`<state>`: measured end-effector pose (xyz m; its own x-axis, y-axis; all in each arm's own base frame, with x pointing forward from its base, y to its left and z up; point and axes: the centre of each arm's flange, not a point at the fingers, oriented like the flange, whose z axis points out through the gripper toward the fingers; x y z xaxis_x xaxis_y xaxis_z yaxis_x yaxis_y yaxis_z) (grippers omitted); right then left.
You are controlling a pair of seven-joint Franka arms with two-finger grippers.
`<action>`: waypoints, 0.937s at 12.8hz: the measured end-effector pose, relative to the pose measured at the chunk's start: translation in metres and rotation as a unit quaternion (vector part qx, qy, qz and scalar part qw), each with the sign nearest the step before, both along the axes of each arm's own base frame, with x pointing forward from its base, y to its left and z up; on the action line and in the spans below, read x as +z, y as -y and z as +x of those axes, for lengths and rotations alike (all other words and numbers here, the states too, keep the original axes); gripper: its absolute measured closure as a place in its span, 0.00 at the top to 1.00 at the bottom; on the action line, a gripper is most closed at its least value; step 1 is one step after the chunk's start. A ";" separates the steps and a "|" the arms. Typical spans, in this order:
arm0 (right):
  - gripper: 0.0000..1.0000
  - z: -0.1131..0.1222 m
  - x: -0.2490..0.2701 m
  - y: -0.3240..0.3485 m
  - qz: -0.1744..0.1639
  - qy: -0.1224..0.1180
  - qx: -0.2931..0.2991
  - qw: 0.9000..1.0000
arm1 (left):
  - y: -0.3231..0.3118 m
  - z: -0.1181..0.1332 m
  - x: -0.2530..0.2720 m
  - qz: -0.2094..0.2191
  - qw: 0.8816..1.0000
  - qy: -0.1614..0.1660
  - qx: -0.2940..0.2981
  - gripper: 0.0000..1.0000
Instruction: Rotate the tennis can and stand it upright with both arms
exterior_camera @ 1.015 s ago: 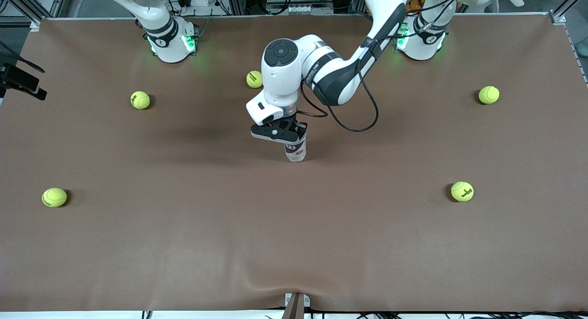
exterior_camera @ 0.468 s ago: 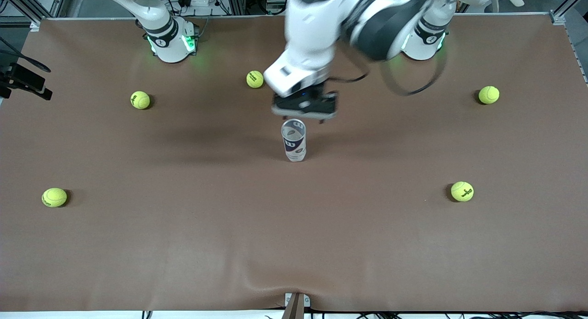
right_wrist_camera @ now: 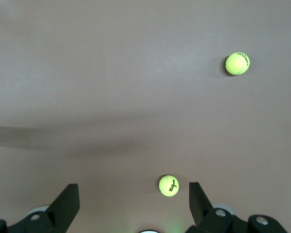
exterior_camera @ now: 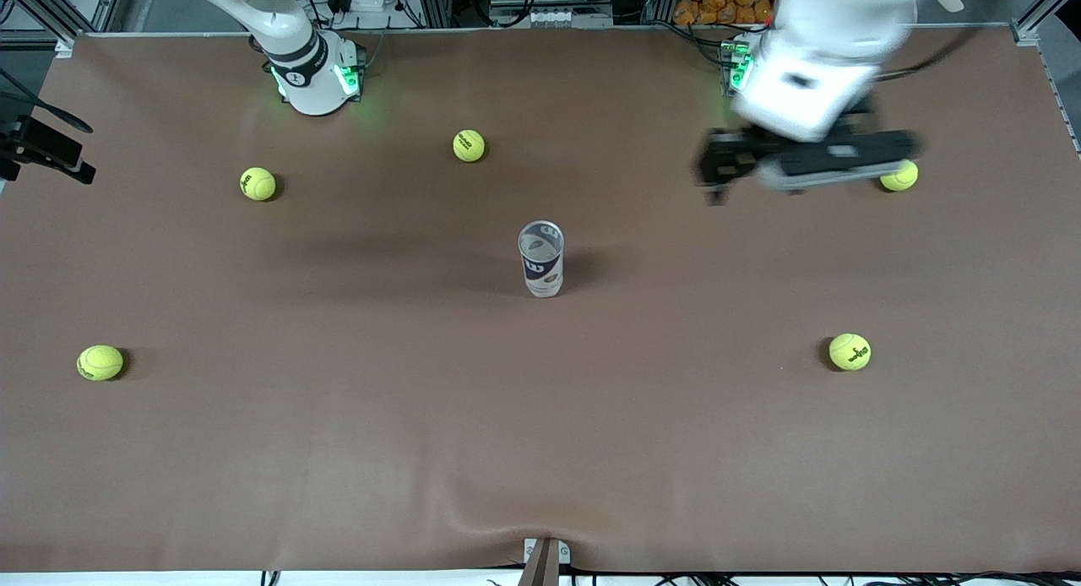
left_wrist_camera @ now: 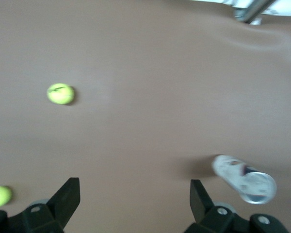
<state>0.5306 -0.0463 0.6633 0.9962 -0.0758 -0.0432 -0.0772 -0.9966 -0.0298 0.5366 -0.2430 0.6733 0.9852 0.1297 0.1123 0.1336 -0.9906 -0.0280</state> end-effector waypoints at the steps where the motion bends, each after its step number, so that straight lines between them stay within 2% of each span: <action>1: 1.00 0.000 0.000 0.000 0.000 -0.001 0.000 1.000 | -0.035 0.004 0.005 0.008 1.000 -0.013 -0.008 1.00; 3: 1.00 0.000 0.000 0.000 0.000 -0.001 0.000 1.000 | -0.095 0.011 0.006 0.013 0.999 -0.037 -0.019 1.00; 5: 1.00 0.000 0.000 0.000 0.000 -0.001 0.000 1.000 | -0.142 0.012 -0.003 -0.008 0.998 -0.055 0.001 1.00; 9: 1.00 0.000 0.000 0.002 0.000 -0.001 -0.002 1.000 | -0.185 0.000 -0.015 -0.020 0.998 -0.058 0.024 1.00; 12: 1.00 0.000 0.000 0.002 0.000 -0.001 -0.003 1.000 | -0.200 -0.001 -0.015 -0.019 0.998 -0.056 0.013 1.00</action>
